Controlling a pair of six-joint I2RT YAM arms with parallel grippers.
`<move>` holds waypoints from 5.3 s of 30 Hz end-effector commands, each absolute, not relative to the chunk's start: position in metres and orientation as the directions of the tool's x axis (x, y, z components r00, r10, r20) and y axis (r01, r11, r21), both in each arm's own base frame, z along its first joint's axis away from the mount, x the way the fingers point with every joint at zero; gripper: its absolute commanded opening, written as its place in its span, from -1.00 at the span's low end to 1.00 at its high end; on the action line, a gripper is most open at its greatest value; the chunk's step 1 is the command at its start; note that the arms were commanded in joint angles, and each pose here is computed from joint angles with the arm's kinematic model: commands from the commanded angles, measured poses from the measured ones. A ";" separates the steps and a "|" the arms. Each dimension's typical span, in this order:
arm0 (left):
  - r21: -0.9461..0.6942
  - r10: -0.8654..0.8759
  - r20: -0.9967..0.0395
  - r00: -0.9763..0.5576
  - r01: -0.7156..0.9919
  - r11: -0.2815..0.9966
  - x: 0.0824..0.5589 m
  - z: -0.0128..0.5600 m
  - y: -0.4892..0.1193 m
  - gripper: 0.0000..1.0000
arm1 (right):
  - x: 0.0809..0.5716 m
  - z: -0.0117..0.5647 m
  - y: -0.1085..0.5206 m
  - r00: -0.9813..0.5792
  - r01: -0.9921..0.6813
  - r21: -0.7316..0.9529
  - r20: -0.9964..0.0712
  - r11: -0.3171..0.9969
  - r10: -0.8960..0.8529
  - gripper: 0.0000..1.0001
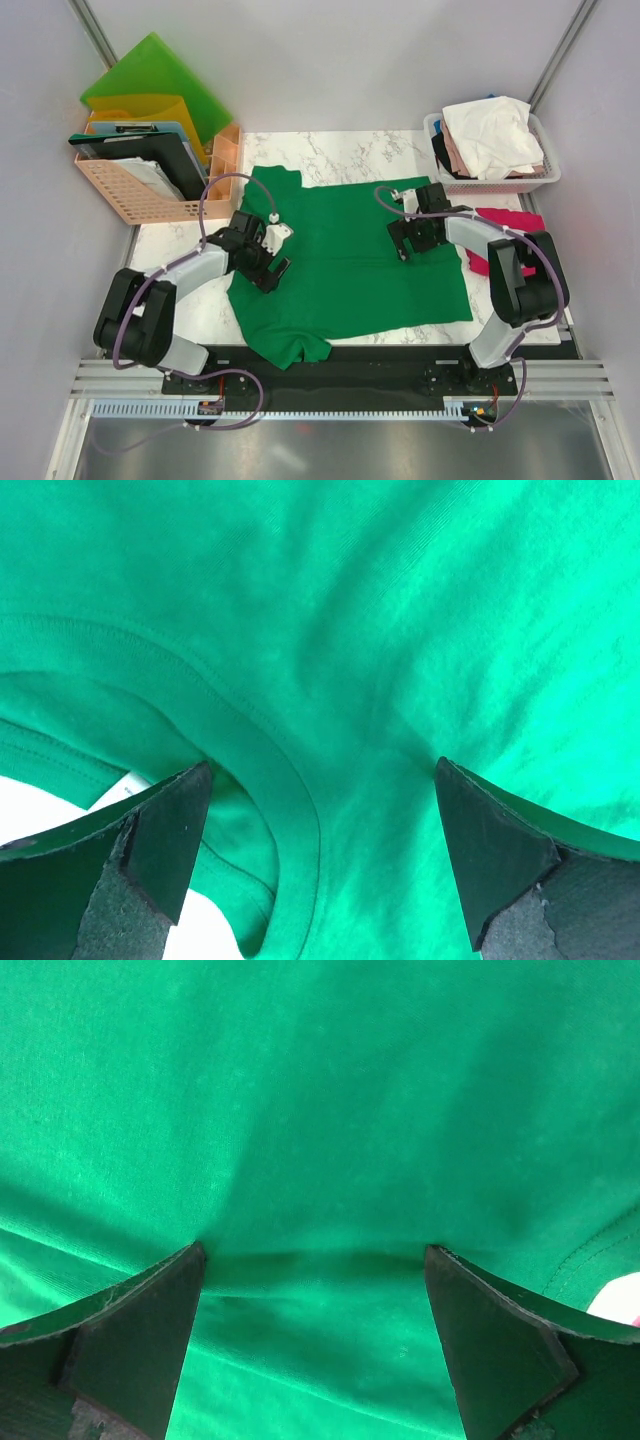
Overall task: Fold and stack the t-shirts
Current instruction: Flatten out the tshirt, then fold the flattened tshirt in 1/3 of the way
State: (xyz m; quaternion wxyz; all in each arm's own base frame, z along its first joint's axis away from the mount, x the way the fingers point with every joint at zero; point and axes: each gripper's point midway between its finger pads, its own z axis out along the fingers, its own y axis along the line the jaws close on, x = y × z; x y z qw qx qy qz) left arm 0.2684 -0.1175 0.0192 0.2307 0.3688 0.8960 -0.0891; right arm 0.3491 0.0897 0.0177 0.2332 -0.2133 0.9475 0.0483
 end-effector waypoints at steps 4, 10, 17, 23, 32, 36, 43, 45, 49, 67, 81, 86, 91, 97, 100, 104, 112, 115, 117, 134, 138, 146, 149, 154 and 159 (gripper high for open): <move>0.068 0.637 -0.526 -0.563 0.719 0.692 0.273 0.043 -0.115 1.00 | 0.331 0.039 0.080 -0.785 -0.440 -0.048 -0.464 0.897 -0.410 0.96; 0.186 0.633 -0.619 -0.466 0.695 0.694 0.293 0.094 -0.113 1.00 | 0.339 0.100 0.081 -0.701 -0.427 -0.089 -0.596 0.900 -0.391 0.96; 0.261 0.562 -0.739 -0.372 0.611 0.747 0.309 0.176 -0.112 1.00 | 0.336 0.173 0.084 -0.587 -0.436 -0.114 -0.716 0.893 -0.378 0.96; 0.303 0.552 -0.768 -0.325 0.575 0.760 0.356 0.226 -0.124 1.00 | 0.348 0.230 0.096 -0.479 -0.452 -0.110 -0.807 0.885 -0.345 0.96; 0.233 0.562 -0.679 -0.472 0.588 0.774 0.469 0.193 -0.162 1.00 | 0.357 0.206 0.096 -0.542 -0.457 -0.104 -0.755 0.883 -0.369 0.96; 0.185 0.514 -0.665 -0.541 0.548 0.816 0.501 0.168 -0.162 1.00 | 0.350 0.194 0.092 -0.550 -0.457 -0.117 -0.742 0.882 -0.383 0.96; 0.198 0.479 -0.650 -0.590 0.476 0.857 0.552 0.136 -0.147 1.00 | 0.341 0.187 0.087 -0.544 -0.466 -0.143 -0.732 0.873 -0.410 0.96; 0.197 0.469 -0.656 -0.591 0.466 0.863 0.563 0.131 -0.146 1.00 | 0.339 0.184 0.086 -0.546 -0.469 -0.142 -0.729 0.872 -0.412 0.96; 0.186 0.441 -0.674 -0.592 0.441 0.878 0.582 0.128 -0.138 1.00 | 0.335 0.172 0.086 -0.559 -0.474 -0.131 -0.719 0.871 -0.412 0.96; 0.180 0.409 -0.616 -0.673 0.386 0.905 0.605 0.060 -0.113 1.00 | 0.326 0.142 0.088 -0.602 -0.487 -0.094 -0.683 0.868 -0.412 0.96; 0.166 0.414 -0.593 -0.691 0.398 0.902 0.607 0.033 -0.114 0.10 | 0.316 0.129 0.084 -0.615 -0.489 -0.097 -0.666 0.867 -0.422 0.96; 0.185 0.419 -0.588 -0.692 0.389 0.902 0.610 0.029 -0.109 0.34 | 0.314 0.127 0.087 -0.613 -0.502 -0.086 -0.667 0.861 -0.424 0.96; 0.182 0.423 -0.578 -0.698 0.395 0.901 0.610 0.019 -0.107 0.36 | 0.312 0.123 0.086 -0.620 -0.501 -0.085 -0.659 0.861 -0.426 0.96; 0.170 0.428 -0.561 -0.709 0.407 0.897 0.606 0.006 -0.108 -0.47 | 0.313 0.120 0.086 -0.621 -0.500 -0.086 -0.658 0.862 -0.426 0.96; 0.174 0.427 -0.556 -0.713 0.403 0.899 0.606 0.003 -0.106 -0.95 | 0.313 0.118 0.085 -0.626 -0.498 -0.083 -0.654 0.863 -0.424 0.96; 0.181 0.431 -0.555 -0.712 0.403 0.897 0.607 0.002 -0.105 -0.96 | 0.313 0.115 0.085 -0.628 -0.500 -0.085 -0.649 0.862 -0.429 0.96; 0.102 0.400 -0.618 -0.676 0.435 0.894 0.593 0.043 -0.120 -0.96 | 0.311 0.110 0.084 -0.636 -0.501 -0.086 -0.638 0.861 -0.434 0.96; 0.099 0.401 -0.641 -0.655 0.447 0.889 0.579 0.060 -0.121 -0.95 | 0.310 0.106 0.085 -0.642 -0.505 -0.079 -0.631 0.859 -0.435 0.96; 0.108 0.402 -0.664 -0.631 0.451 0.886 0.578 0.078 -0.122 -0.95 | 0.311 0.103 0.085 -0.647 -0.506 -0.072 -0.627 0.860 -0.434 0.96; 0.192 0.420 -0.659 -0.624 0.401 0.896 0.587 0.061 -0.106 0.12 | 0.309 0.105 0.088 -0.641 -0.516 -0.063 -0.633 0.854 -0.434 0.96; 0.193 0.413 -0.677 -0.609 0.395 0.898 0.596 0.069 -0.108 0.22 | 0.306 0.102 0.085 -0.643 -0.517 -0.073 -0.625 0.853 -0.442 0.96; 0.180 0.397 -0.710 -0.582 0.396 0.901 0.599 0.089 -0.113 0.29 | 0.309 0.090 0.087 -0.667 -0.523 -0.054 -0.595 0.850 -0.448 0.96; 0.198 0.404 -0.696 -0.594 0.382 0.903 0.608 0.082 -0.109 0.73 | 0.309 0.086 0.089 -0.675 -0.527 -0.038 -0.588 0.849 -0.445 0.96; 0.183 0.415 -0.638 -0.649 0.395 0.900 0.618 0.054 -0.111 1.00 | 0.306 0.091 0.092 -0.662 -0.542 -0.032 -0.600 0.840 -0.450 0.96; 0.173 0.428 -0.594 -0.681 0.411 0.895 0.614 0.021 -0.109 1.00 | 0.301 0.095 0.095 -0.645 -0.558 -0.023 -0.618 0.830 -0.450 0.96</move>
